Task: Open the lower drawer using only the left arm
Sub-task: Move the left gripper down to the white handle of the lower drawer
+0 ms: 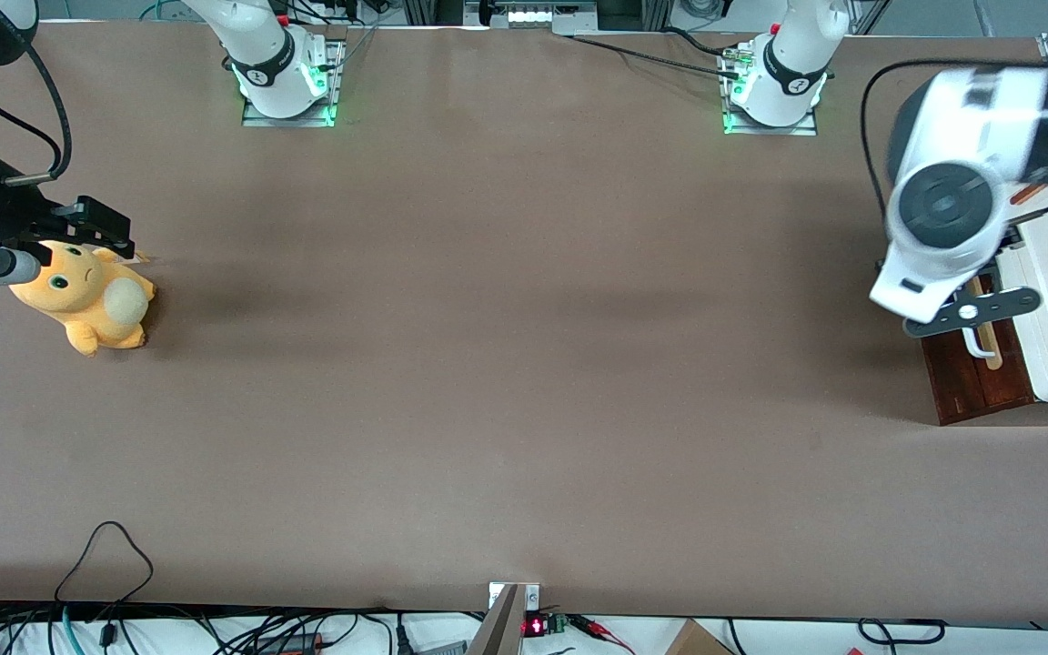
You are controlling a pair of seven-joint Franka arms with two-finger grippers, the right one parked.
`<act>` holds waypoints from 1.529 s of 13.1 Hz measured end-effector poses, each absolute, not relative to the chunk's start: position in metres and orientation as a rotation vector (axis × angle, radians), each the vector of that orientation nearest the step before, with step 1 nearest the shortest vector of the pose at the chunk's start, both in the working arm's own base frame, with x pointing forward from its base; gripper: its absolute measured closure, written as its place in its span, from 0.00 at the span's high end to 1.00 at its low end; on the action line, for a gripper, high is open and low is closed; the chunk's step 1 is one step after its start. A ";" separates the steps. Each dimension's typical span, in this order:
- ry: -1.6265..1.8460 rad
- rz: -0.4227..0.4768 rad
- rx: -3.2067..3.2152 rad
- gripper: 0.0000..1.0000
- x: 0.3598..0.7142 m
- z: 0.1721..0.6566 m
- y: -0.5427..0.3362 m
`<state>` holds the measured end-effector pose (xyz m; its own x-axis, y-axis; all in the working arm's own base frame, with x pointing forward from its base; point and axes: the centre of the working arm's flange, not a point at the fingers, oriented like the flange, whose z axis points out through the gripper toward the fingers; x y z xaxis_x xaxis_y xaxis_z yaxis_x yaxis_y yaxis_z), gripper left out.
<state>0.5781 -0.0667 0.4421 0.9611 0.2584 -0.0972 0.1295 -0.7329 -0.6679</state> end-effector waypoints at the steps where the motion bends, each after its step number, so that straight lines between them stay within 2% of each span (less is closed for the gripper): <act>1: -0.290 0.225 -2.317 1.00 0.576 0.417 -0.074; 4: -0.263 0.213 -2.158 1.00 0.568 0.352 -0.078; 9: -0.202 0.248 -2.105 1.00 0.568 0.322 -0.071; 14: -0.040 0.220 -1.851 1.00 0.544 0.246 -0.072; 20: 0.049 0.163 -1.608 1.00 0.540 0.176 -0.048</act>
